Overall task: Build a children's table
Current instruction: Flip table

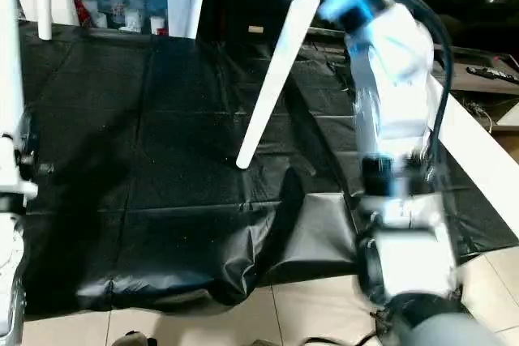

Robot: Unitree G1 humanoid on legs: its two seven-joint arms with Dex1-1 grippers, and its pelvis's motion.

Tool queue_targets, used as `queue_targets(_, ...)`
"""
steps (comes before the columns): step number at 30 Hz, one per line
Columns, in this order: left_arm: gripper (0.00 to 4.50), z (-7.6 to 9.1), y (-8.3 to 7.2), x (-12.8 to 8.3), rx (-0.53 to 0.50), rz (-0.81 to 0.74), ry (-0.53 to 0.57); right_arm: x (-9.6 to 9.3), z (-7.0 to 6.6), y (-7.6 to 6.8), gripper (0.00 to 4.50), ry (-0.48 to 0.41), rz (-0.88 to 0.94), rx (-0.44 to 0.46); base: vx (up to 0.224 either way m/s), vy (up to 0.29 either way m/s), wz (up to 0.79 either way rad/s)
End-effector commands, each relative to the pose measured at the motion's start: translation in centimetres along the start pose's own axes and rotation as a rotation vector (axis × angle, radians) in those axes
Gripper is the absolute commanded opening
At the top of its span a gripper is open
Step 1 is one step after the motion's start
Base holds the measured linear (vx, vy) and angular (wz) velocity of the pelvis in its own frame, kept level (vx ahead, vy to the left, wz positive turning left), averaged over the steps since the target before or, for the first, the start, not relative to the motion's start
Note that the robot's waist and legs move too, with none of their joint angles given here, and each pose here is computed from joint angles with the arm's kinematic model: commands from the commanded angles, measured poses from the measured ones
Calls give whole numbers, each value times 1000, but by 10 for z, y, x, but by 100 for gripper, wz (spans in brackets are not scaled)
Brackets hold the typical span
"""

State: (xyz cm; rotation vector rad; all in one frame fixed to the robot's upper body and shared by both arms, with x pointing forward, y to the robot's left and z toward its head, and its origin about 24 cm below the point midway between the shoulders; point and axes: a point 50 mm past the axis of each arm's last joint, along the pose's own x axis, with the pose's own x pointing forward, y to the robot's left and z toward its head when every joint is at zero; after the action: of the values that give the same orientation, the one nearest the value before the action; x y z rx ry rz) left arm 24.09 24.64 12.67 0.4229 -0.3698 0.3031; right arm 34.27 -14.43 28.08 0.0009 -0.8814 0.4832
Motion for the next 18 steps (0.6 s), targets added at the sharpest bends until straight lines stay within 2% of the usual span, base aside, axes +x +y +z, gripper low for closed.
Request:
queue_targets(1, 151, -16, 1, -10, -11, 27, 73, -13, -2, -1, 450, -14, -3, 28, 0, 0, 0)
queue_targets(2, 151, -16, 1, -10, -11, 27, 73, -13, -2, -1, 450, -14, -3, 28, 0, 0, 0)
queue_targets(4, 151, -24, 2, -15, -16, 38, 97, -40, -18, 25, 450, 46, 144, 16, 0, 0, 0)
queue_targets(7, 151, -31, 3, -20, -37, 51, 125, -69, -34, 40, 450, 110, 183, 28, 0, 0, 0)
queue_targets(11, 151, -35, 3, -22, -47, 57, 141, -79, -40, 38, 450, 138, 108, 35, 0, 0, 0)
queue_targets(12, 151, -39, 3, -25, -44, 51, 152, -88, -50, 30, 450, 189, -32, 43, 0, 0, 0)
queue_targets(13, 151, -41, 3, -26, -43, 49, 156, -92, -55, 27, 450, 228, -97, 44, 0, 0, 0)
queue_targets(15, 151, -43, 3, -27, -43, 50, 161, -95, -61, 25, 450, 266, -140, 64, 0, 0, 0)
queue_targets(16, 151, -45, 4, -28, -44, 49, 164, -97, -67, 23, 450, 316, -179, 54, 0, 0, 0)
queue_targets(18, 151, -46, 4, -29, -44, 48, 167, -97, -69, 22, 450, 328, -197, 56, 0, 0, 0)
